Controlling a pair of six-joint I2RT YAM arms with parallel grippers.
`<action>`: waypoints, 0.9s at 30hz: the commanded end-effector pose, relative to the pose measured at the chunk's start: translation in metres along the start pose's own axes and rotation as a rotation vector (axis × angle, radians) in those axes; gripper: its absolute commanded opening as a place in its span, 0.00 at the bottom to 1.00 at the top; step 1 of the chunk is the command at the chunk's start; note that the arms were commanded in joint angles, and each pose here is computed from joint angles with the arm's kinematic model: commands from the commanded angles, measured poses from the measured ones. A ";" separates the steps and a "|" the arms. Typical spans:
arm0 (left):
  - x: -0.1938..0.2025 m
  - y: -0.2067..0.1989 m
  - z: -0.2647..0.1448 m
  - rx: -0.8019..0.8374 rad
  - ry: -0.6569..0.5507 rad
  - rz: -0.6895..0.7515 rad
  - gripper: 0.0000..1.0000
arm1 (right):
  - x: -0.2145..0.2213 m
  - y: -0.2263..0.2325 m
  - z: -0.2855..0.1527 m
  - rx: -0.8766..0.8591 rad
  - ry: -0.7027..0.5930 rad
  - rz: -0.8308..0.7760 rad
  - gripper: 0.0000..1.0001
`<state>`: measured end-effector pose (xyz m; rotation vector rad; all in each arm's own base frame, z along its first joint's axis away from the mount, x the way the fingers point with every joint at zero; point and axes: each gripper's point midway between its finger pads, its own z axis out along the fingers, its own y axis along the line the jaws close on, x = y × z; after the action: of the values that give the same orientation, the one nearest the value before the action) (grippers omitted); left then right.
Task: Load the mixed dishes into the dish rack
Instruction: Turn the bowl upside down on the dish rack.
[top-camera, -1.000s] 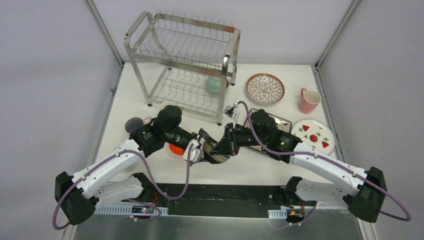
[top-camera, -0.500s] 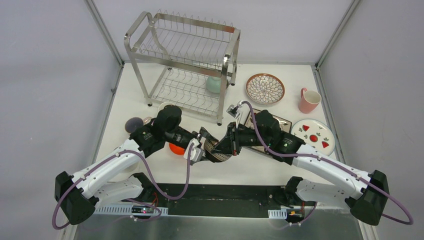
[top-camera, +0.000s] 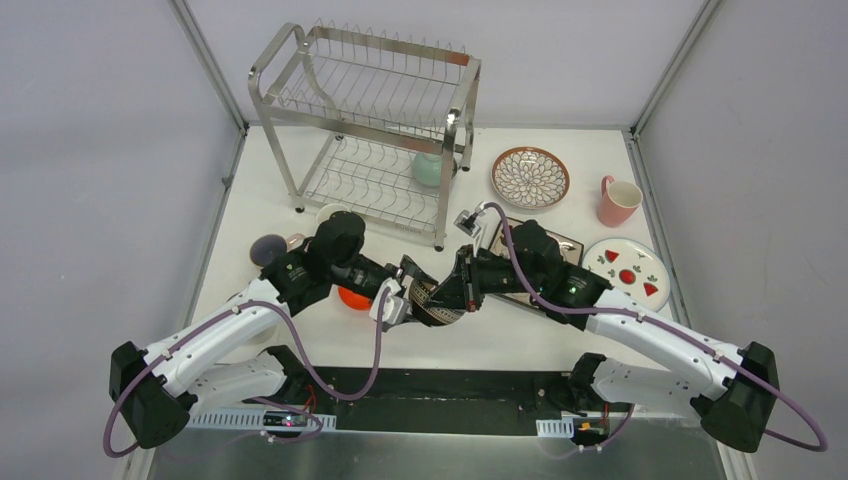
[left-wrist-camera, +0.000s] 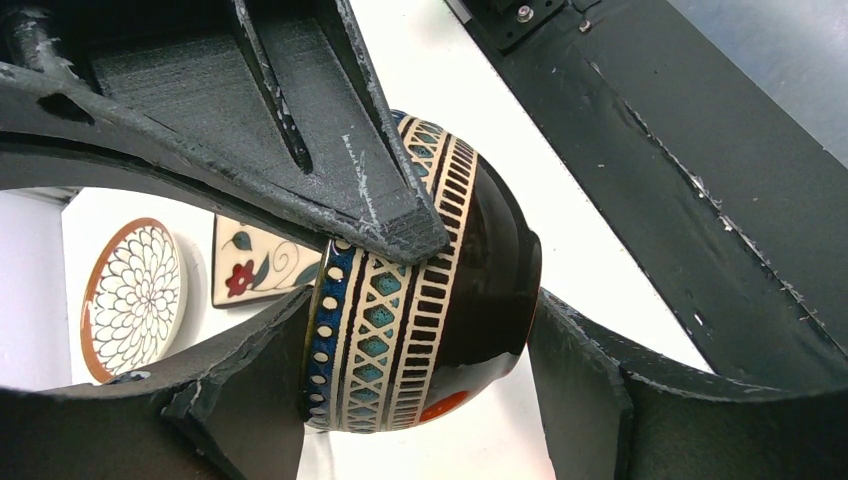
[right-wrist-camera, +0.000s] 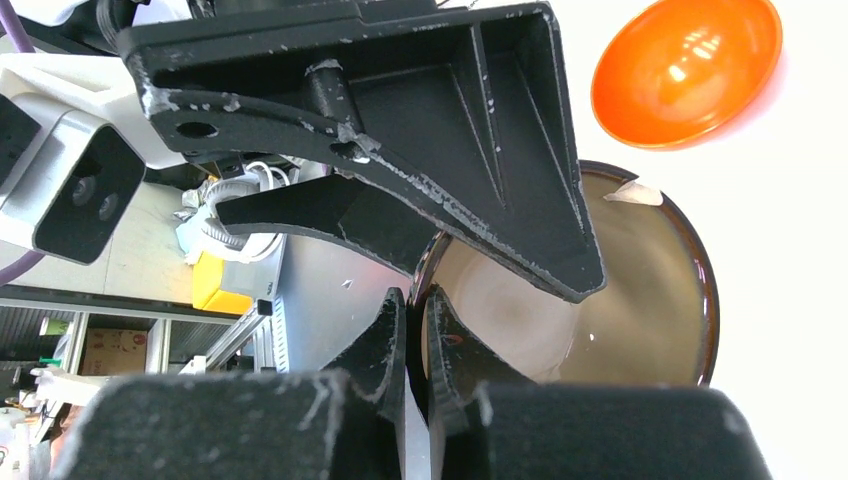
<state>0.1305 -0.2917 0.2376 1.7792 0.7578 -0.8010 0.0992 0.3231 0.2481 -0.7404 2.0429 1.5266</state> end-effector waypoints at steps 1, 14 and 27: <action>-0.010 0.029 -0.014 -0.108 0.033 0.054 0.32 | 0.017 -0.012 -0.015 0.091 0.074 0.101 0.00; -0.010 0.029 -0.013 -0.098 0.036 0.048 0.31 | 0.019 -0.011 -0.015 0.113 0.133 0.145 0.00; -0.011 0.031 -0.014 -0.097 0.043 0.044 0.27 | 0.025 -0.027 -0.023 0.071 0.205 -0.196 0.50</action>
<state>0.1286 -0.2933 0.2414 1.7761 0.7551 -0.8124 0.0972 0.3169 0.2519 -0.8080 2.1130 1.5078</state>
